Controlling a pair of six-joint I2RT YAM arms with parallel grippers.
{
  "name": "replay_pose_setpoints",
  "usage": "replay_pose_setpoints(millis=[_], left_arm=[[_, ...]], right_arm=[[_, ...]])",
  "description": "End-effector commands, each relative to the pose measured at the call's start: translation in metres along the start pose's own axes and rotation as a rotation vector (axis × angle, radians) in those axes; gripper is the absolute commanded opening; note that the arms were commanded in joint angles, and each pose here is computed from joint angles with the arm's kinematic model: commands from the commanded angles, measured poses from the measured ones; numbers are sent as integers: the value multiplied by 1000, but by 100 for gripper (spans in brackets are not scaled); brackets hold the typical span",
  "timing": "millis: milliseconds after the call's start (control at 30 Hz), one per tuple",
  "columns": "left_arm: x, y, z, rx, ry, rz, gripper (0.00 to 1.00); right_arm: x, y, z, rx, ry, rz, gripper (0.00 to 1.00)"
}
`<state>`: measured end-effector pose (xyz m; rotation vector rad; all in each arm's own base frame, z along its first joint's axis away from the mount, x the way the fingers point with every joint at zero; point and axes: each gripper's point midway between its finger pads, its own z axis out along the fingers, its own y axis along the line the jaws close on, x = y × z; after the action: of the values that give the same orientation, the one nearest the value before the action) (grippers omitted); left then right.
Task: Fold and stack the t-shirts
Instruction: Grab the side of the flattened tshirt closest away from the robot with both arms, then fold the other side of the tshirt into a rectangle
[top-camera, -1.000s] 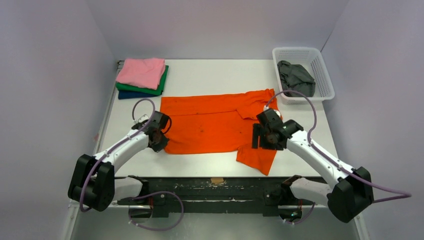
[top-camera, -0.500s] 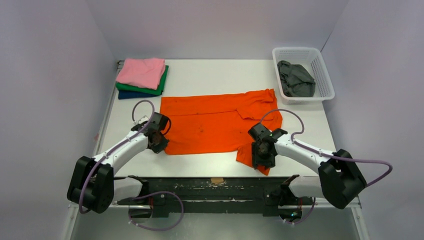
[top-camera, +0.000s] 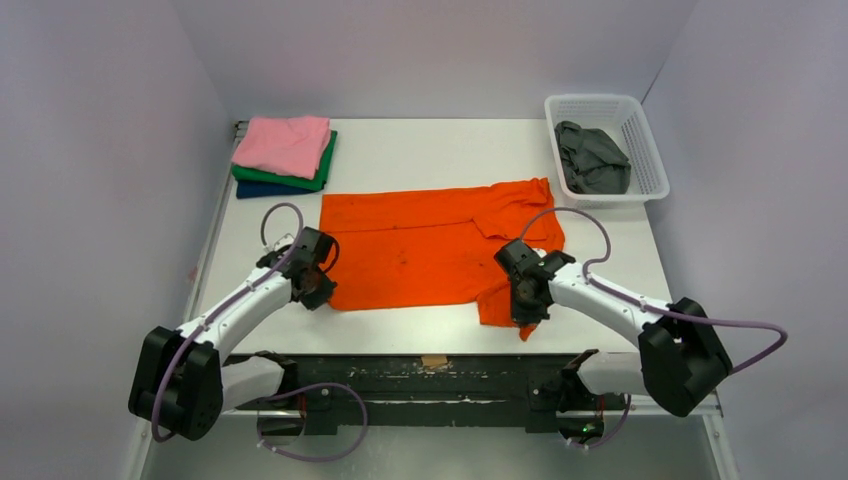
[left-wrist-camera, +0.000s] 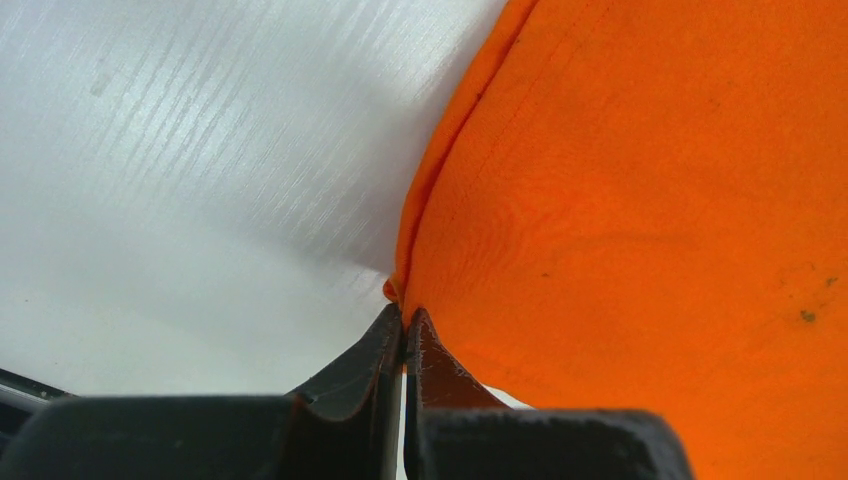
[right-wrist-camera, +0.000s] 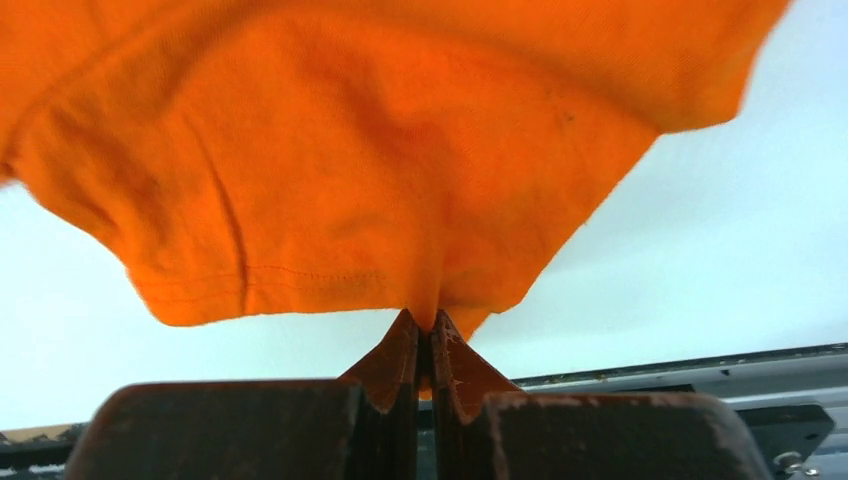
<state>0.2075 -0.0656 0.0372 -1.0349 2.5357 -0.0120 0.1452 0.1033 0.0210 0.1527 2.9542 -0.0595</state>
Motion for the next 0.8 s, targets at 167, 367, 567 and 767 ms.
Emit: replay_pose_setpoints(millis=[167, 367, 567, 767], left_arm=[[-10, -26, -15, 82, 2, 13, 0], [-25, -38, -18, 113, 4, -11, 0], [-48, -47, -16, 134, -3, -47, 0], [-67, -67, -11, 139, -1, -41, 0]], right_arm=[[-105, 13, -47, -19, -299, 103, 0], [-156, 20, -67, -68, -388, 153, 0], [-198, 22, -81, -59, -432, 166, 0], [-238, 33, -84, -56, -445, 178, 0]])
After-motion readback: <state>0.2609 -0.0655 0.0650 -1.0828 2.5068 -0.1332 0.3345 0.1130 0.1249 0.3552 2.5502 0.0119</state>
